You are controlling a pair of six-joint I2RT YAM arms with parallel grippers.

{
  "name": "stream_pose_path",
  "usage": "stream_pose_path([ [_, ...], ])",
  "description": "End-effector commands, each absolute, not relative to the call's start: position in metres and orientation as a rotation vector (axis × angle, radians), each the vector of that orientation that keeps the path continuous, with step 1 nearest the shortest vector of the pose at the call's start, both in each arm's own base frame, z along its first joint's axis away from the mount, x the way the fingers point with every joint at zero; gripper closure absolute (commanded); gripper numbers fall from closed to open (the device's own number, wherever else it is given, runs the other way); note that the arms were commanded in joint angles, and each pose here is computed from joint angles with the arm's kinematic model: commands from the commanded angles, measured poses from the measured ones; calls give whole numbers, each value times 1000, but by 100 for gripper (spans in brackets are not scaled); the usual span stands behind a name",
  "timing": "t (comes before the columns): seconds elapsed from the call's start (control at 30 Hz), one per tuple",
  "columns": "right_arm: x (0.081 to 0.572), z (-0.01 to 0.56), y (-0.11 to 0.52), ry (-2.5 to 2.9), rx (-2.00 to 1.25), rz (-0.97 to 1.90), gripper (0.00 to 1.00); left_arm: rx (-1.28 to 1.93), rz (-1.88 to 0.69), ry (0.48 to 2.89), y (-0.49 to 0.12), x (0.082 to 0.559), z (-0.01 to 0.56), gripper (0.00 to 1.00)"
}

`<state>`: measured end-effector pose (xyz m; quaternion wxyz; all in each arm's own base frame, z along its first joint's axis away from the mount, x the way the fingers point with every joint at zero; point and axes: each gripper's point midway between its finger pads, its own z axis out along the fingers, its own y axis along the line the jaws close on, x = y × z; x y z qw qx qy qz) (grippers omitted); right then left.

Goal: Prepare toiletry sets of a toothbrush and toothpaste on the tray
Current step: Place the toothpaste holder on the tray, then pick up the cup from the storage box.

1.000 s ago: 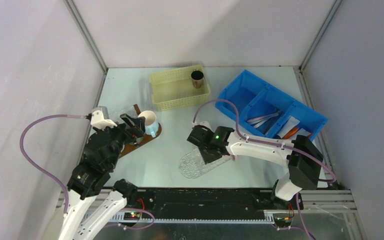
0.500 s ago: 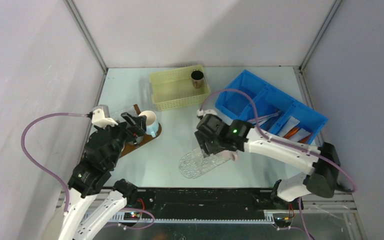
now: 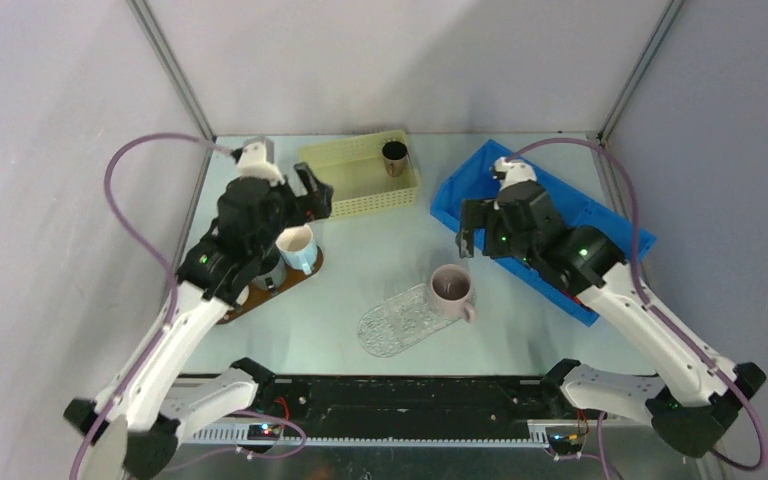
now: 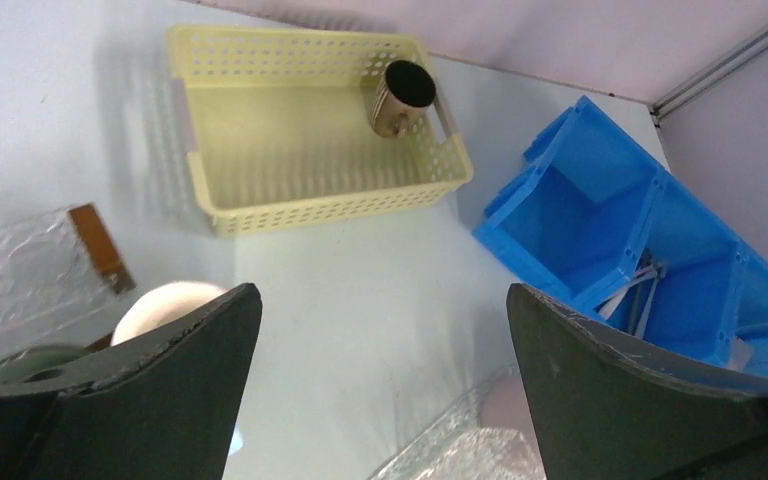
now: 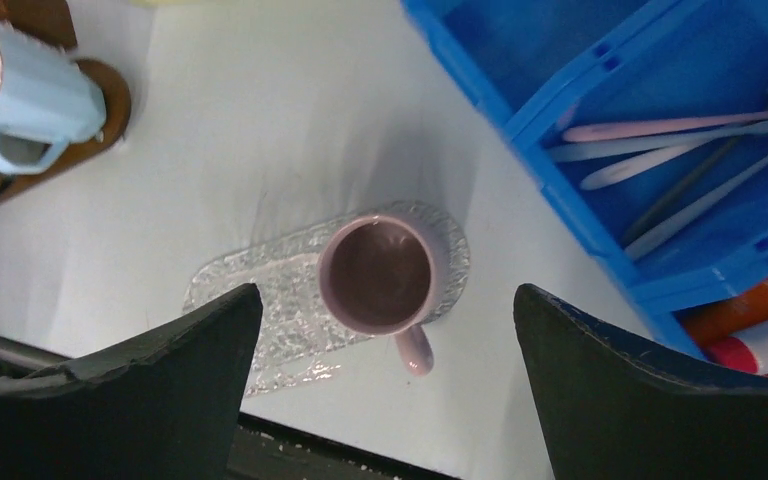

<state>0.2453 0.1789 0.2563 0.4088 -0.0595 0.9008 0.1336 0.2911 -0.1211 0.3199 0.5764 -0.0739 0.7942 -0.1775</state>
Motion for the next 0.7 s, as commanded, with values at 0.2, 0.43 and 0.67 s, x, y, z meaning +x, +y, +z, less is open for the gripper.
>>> stream_pose_path([
  [0.2, 260, 283, 130, 2090, -52, 301, 1, -65, -427, 1866, -180, 399, 339, 1],
  [0.43, 265, 274, 119, 2086, -34, 295, 1, 31, -390, 1986, -218, 467, 294, 4],
  [0.67, 265, 267, 109, 2100, -7, 305, 0, 114, -316, 2068, -242, 521, 236, 9],
])
